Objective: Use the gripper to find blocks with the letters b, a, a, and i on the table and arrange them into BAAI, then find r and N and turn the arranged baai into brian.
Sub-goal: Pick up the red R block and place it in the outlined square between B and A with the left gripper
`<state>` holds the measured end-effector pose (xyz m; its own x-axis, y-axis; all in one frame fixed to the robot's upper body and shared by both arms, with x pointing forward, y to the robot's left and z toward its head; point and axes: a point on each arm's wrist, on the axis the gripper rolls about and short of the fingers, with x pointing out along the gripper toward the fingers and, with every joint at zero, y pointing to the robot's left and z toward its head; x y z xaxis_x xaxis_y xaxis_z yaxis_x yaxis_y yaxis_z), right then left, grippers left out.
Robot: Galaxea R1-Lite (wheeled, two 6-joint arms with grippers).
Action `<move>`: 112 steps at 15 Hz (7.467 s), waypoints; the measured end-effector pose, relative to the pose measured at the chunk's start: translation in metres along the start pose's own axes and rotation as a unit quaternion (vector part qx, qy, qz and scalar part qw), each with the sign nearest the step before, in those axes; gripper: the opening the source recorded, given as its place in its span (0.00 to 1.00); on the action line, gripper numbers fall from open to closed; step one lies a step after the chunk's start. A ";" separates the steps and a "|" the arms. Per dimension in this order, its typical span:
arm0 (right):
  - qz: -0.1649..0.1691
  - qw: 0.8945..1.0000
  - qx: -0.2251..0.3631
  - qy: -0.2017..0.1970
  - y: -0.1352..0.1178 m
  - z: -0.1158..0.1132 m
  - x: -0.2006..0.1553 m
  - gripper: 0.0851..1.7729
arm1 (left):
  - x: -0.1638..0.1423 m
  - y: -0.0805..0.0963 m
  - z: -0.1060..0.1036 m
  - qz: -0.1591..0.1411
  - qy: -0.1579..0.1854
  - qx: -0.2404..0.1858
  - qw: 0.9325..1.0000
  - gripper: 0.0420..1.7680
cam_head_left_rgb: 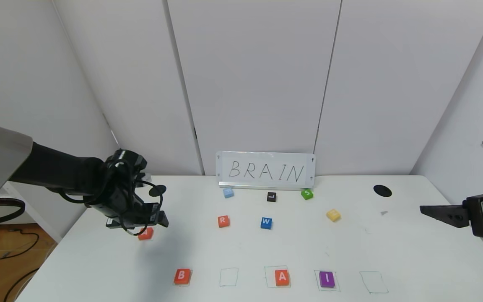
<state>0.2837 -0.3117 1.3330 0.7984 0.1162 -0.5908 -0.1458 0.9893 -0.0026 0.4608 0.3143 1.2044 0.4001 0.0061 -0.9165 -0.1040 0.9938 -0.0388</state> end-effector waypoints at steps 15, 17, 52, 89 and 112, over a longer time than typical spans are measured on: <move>0.002 1.000 -0.001 -0.008 0.001 0.000 -0.005 0.96 | -0.015 -0.141 0.014 -0.040 -0.006 -0.082 0.996 0.95; 0.002 1.000 -0.001 -0.008 0.001 0.000 -0.005 0.96 | -0.008 -0.150 0.016 -0.037 -0.011 -0.077 0.996 0.96; 0.004 1.000 -0.003 -0.010 0.002 -0.001 -0.007 0.96 | 0.061 -0.187 0.007 0.039 -0.015 -0.080 0.996 0.26; 0.011 1.000 -0.008 0.000 0.006 -0.004 -0.003 0.96 | -0.001 -0.194 -0.137 0.003 -0.006 0.009 1.000 0.26; 0.015 1.000 -0.011 0.004 0.007 -0.005 -0.002 0.96 | 0.020 -0.201 -0.146 -0.002 -0.012 0.028 1.000 0.26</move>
<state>0.2779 -0.3052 1.3299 0.7888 0.1454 -0.5971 -0.1823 0.9832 -0.0014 0.3563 0.0987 1.1356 0.4220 0.0049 -0.9066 -0.0518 0.9985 -0.0187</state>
